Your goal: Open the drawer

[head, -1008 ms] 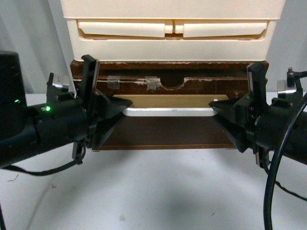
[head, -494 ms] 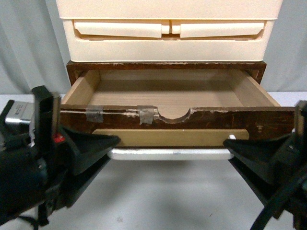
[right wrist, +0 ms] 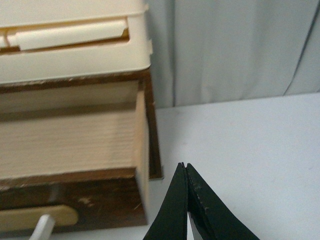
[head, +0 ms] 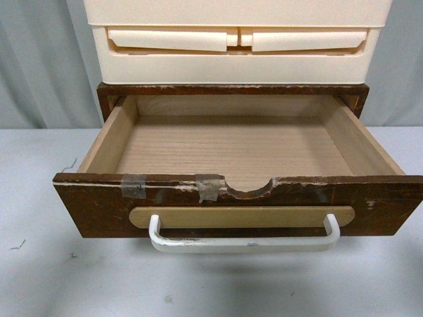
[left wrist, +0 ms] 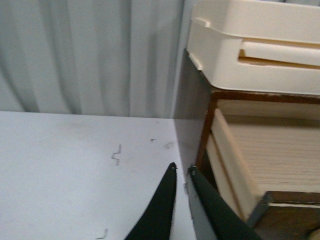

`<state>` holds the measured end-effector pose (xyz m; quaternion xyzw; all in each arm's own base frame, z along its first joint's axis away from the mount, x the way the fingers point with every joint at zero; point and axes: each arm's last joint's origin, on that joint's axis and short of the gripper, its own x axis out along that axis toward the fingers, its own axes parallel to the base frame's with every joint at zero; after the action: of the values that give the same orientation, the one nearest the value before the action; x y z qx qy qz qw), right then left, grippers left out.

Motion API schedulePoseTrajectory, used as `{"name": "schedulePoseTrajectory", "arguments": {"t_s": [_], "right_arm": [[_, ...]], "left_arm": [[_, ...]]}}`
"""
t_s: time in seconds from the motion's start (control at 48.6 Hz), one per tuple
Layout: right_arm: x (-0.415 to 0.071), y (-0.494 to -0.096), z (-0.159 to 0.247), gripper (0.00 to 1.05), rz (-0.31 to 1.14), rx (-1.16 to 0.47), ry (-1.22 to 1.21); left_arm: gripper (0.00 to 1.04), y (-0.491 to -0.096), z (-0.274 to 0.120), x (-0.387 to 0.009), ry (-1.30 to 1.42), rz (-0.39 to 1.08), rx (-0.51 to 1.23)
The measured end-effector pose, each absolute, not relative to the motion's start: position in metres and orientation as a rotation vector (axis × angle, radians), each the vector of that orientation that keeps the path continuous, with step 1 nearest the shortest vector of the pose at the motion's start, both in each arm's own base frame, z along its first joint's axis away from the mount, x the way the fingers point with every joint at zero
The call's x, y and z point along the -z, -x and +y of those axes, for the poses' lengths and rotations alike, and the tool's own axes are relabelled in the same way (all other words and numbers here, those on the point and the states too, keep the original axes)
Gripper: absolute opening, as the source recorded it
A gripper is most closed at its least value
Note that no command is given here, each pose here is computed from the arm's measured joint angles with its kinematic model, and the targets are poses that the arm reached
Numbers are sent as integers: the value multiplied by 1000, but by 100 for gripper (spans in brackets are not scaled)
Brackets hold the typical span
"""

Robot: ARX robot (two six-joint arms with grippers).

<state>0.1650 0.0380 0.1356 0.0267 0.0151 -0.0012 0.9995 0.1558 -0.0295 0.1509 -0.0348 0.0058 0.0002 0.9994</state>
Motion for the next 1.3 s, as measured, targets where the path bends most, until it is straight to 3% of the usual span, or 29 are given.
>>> {"name": "schedulePoseTrajectory", "arguments": {"t_s": [0.062, 0.741, 1.296], "right_arm": [[-142, -163, 33, 2, 6, 10, -44], [-168, -127, -2, 2, -4, 26, -7], [-170, -113, 0, 2, -11, 3, -6]], "left_arm": [[2, -153, -25, -154, 50, 8, -11], [2, -123, 0, -169, 18, -10, -5], [2, -111, 0, -169, 18, -8, 1]]}}
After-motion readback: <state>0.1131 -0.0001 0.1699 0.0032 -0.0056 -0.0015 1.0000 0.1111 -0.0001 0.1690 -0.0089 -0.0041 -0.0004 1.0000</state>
